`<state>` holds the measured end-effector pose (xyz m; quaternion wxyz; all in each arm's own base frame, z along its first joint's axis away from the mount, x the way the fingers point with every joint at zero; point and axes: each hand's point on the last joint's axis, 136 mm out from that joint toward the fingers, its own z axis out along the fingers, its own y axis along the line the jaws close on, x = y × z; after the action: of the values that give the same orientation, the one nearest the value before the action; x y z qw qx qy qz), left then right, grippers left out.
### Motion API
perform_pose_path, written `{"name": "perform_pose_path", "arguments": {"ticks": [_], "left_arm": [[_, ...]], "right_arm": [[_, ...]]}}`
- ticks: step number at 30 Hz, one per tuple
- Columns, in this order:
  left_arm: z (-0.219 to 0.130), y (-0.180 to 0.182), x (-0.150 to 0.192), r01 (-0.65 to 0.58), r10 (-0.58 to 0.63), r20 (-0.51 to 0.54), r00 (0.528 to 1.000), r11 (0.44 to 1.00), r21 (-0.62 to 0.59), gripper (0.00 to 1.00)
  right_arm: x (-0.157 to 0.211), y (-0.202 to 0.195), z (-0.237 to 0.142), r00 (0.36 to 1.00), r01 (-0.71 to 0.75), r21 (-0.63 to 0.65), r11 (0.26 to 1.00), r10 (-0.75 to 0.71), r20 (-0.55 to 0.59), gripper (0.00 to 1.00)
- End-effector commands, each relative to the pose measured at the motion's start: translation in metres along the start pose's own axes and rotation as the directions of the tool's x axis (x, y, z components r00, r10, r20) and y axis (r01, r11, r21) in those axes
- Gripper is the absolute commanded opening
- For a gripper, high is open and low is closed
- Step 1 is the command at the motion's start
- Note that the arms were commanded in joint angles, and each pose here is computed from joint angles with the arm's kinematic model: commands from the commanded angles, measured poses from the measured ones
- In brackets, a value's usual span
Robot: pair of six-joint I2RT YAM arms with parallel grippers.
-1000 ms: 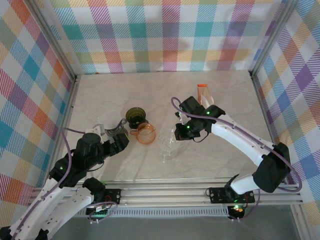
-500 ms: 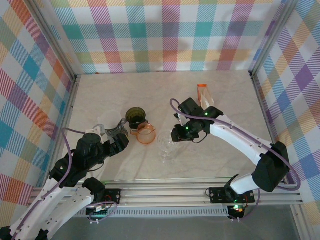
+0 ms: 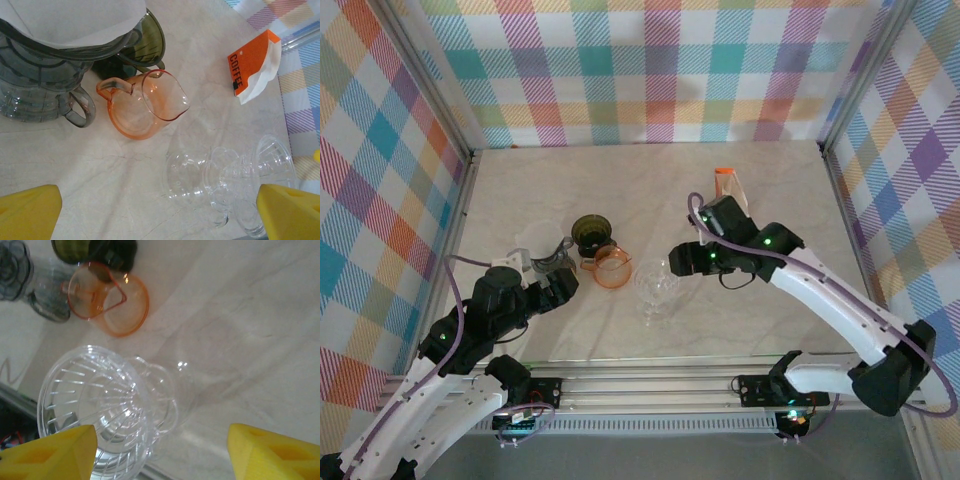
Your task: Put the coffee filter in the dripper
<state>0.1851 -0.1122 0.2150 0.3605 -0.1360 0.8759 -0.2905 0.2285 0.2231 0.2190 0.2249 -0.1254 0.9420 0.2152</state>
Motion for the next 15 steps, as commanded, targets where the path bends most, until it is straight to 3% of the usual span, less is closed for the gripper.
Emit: {"name": "perform_pose_path", "arguments": {"ticks": [1, 9, 15], "left_arm": [[-0.009, -0.029, -0.015, -0.054, 0.051, 0.033, 0.998, 0.993, 0.103, 0.99], [-0.004, -0.06, -0.003, -0.086, 0.093, -0.026, 0.995, 0.974, 0.208, 0.83], [0.022, -0.065, 0.035, -0.142, 0.16, -0.081, 0.984, 0.971, 0.193, 0.79]], "right_arm": [[-0.019, -0.017, -0.007, 0.992, 0.022, 0.086, 0.996, -0.033, 0.123, 0.69], [-0.042, -0.056, -0.014, 0.965, -0.023, 0.217, 0.976, -0.035, 0.26, 0.69], [-0.074, -0.103, -0.006, 0.954, -0.085, 0.298, 0.951, -0.008, 0.299, 0.55]]}}
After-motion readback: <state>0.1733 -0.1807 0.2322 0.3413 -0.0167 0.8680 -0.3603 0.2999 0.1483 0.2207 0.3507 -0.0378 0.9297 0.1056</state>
